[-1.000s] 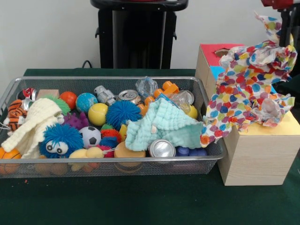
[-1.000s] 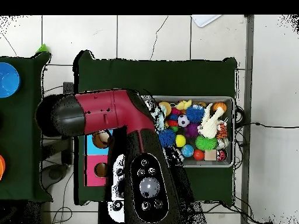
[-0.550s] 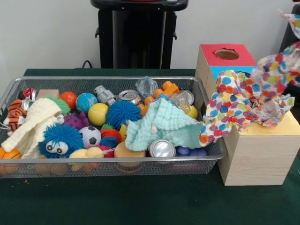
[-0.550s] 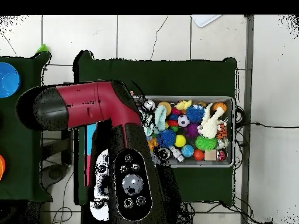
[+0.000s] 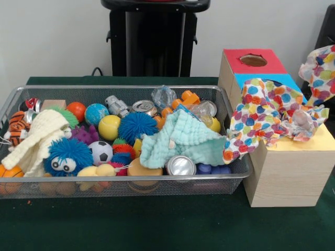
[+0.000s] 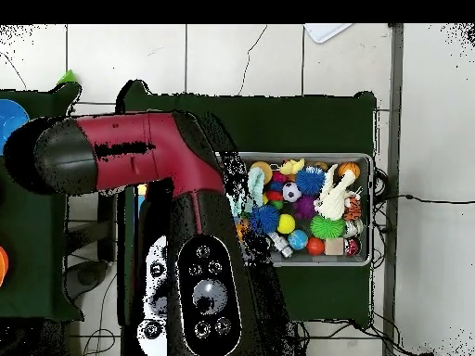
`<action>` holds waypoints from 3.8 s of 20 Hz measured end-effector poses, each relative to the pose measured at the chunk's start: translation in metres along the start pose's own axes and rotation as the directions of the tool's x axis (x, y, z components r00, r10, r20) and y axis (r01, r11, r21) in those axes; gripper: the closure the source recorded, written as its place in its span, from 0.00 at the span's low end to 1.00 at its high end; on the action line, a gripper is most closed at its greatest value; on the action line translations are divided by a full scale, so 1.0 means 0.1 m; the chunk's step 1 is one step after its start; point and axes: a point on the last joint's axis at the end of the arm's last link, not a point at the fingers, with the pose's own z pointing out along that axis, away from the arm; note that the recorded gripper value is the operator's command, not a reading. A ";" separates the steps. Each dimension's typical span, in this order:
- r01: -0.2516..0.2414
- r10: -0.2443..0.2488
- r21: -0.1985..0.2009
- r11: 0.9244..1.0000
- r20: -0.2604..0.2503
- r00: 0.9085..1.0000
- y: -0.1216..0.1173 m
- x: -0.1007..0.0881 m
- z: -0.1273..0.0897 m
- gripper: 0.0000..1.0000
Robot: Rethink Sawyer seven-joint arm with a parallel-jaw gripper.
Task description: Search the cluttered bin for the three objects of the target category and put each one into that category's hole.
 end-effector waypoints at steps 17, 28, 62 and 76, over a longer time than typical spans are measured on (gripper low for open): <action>-0.060 0.060 -0.003 0.998 0.014 0.998 -0.35 -0.06 -0.06 1.00; -0.101 0.100 0.008 0.995 0.064 0.993 -0.60 0.03 0.10 1.00; -0.131 0.131 0.006 0.991 0.030 0.991 -0.34 1.09 1.05 1.00; -0.164 0.164 0.033 0.986 -0.002 0.986 -0.54 1.46 1.29 1.00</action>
